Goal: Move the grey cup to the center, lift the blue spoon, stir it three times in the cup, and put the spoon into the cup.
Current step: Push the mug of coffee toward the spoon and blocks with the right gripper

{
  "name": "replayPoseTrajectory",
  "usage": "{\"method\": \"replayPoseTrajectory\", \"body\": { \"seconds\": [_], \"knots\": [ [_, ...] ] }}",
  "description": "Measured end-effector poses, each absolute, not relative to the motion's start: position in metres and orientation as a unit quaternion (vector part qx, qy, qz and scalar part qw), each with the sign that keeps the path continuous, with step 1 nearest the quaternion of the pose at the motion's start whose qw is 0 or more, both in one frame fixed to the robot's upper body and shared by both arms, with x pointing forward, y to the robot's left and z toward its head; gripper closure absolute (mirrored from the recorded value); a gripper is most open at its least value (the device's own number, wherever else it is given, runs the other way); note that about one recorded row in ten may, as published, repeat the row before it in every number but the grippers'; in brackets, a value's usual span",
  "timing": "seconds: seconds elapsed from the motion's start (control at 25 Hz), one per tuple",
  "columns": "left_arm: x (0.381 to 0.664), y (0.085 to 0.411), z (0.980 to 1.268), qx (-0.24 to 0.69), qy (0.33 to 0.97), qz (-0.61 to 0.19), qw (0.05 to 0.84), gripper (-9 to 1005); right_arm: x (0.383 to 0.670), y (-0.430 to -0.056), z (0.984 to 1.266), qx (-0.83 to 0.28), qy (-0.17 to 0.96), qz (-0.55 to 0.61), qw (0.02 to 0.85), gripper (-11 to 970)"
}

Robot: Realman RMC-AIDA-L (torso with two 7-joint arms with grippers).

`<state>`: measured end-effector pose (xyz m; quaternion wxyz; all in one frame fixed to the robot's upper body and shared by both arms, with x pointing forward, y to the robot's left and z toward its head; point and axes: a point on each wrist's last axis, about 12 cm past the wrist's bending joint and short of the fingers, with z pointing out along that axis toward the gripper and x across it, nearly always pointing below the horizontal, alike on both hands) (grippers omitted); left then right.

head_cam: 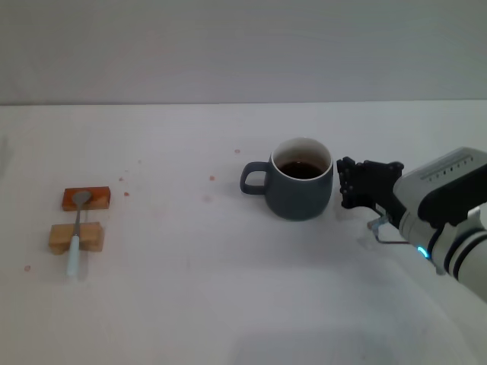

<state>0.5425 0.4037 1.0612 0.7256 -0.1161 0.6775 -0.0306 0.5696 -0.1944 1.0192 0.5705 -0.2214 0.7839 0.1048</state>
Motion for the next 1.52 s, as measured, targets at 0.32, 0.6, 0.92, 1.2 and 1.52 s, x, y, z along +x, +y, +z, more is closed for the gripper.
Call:
{"method": "replayPoseTrajectory", "body": {
  "seconds": [0.32,0.6,0.92,1.2,1.52],
  "knots": [
    [0.542,0.403,1.062,-0.114,0.674,-0.032,0.729,152,0.589,-0.194,1.027,-0.251,0.78,0.084,0.567,911],
    [0.542,0.404,1.063,-0.117,0.672,-0.032,0.73,152,0.592,-0.179,1.032,-0.286,0.774,0.082,0.559,911],
    [0.541,0.405,1.063,-0.122,0.666,-0.033,0.735,153,0.59,-0.166,1.036,-0.3,0.767,0.093,0.559,912],
    [0.541,0.403,1.063,-0.122,0.667,-0.035,0.734,152,0.587,-0.157,1.035,-0.308,0.77,0.1,0.55,911],
    [0.533,0.403,1.059,-0.119,0.664,-0.039,0.737,152,0.582,-0.143,1.037,-0.318,0.766,0.115,0.547,907]
  ]
}}
